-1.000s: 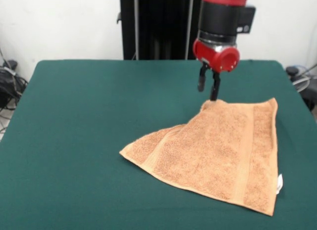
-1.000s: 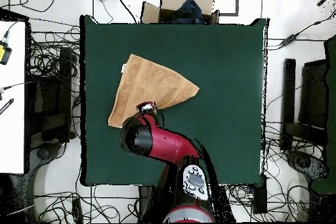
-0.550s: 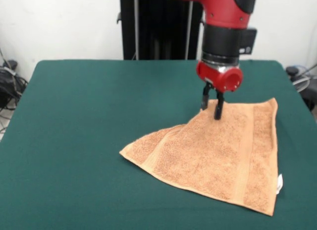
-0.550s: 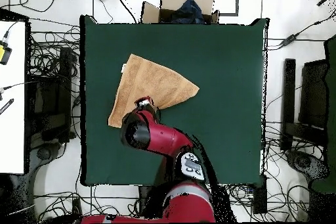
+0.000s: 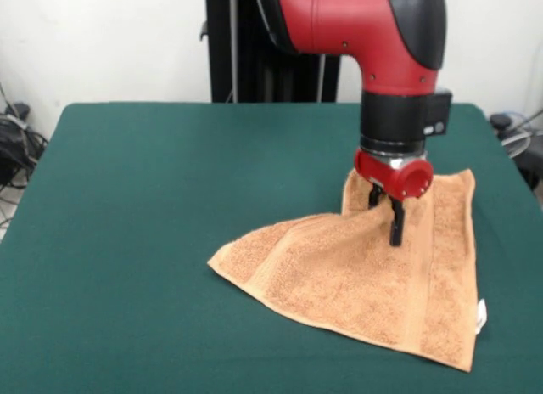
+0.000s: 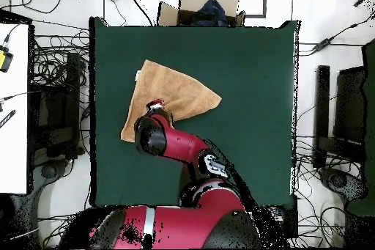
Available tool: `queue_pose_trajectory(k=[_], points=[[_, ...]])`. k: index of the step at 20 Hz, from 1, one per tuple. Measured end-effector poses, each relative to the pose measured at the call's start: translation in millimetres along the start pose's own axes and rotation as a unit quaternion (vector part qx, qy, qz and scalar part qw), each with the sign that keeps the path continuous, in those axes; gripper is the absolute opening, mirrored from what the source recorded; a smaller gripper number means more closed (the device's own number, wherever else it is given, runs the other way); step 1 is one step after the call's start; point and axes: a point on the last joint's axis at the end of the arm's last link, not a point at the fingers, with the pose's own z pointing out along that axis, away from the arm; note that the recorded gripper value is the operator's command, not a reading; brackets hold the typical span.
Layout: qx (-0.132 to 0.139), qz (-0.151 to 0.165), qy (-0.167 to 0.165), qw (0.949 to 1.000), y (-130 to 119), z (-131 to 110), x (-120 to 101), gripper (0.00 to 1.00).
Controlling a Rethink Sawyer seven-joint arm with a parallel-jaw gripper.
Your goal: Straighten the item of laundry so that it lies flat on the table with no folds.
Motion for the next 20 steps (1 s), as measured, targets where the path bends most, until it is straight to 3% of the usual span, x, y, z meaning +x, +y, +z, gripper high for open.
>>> queue_pose_trajectory(k=[12,20], points=[[-0.03,-0.008,-0.014,0.9994,27,19,0,1.0],[-0.065,-0.001,-0.031,0.9974,66,32,2,1.0]])
